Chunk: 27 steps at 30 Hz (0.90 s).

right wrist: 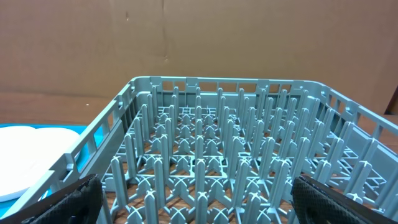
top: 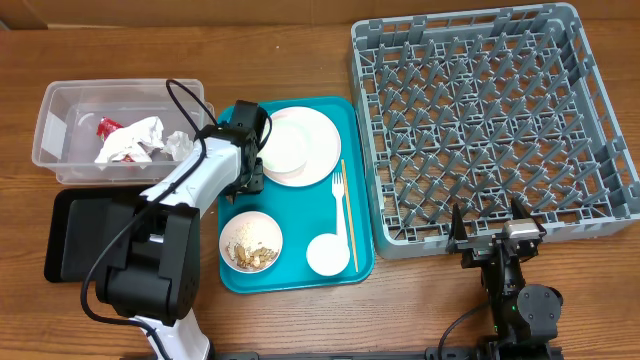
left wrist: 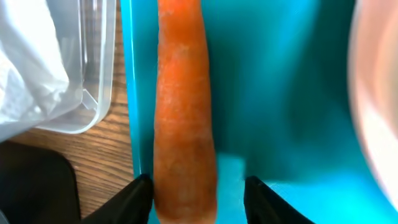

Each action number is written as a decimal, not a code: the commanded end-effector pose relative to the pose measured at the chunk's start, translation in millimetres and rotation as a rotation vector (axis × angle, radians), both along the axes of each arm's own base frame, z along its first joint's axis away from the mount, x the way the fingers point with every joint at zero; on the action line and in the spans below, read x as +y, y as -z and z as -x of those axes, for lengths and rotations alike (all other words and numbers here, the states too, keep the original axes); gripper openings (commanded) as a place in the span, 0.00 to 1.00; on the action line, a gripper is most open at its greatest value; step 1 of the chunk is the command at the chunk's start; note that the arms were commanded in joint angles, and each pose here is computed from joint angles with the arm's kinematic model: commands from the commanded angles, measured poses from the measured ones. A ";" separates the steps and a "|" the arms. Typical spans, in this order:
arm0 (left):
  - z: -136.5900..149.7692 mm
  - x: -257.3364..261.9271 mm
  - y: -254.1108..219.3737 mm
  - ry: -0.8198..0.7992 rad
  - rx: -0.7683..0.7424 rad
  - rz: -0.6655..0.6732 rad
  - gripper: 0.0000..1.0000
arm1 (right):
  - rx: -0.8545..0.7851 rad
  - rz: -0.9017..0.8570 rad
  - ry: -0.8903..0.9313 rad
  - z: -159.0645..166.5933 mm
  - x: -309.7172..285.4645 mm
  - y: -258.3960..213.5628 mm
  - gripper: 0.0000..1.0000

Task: Sort waste into correct bins and load items into the dishwasher
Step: 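Lower the left gripper and close it around the carrot, then lift the carrot and carry it left over the black tray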

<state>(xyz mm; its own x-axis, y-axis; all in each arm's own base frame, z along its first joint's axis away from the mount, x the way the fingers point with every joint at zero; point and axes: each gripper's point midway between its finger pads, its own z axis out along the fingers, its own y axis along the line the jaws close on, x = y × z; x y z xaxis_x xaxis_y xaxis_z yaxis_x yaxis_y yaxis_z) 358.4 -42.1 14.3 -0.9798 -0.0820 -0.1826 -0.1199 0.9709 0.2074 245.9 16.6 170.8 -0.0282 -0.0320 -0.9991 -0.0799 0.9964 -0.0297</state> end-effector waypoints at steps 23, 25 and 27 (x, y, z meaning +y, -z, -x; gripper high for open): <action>-3.3 3.4 -6.8 0.012 -0.029 -0.010 0.04 | -0.005 0.001 0.002 -0.2 -0.5 1.7 1.00; -4.7 4.3 -9.0 0.010 -0.032 -0.017 0.04 | -0.005 0.001 0.002 -0.2 -0.5 1.7 1.00; -6.9 5.7 -14.1 0.008 -0.037 -0.027 0.04 | -0.005 0.001 0.002 -0.2 -0.5 1.7 1.00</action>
<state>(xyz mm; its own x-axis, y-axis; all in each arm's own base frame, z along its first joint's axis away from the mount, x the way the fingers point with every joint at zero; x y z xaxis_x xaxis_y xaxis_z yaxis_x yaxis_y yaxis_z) 358.4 -41.1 13.9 -0.9808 -0.0657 -0.1837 -0.1054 0.9708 0.2153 245.9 16.6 170.9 -0.0278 -0.0320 -0.9991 -0.0799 0.9964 -0.0297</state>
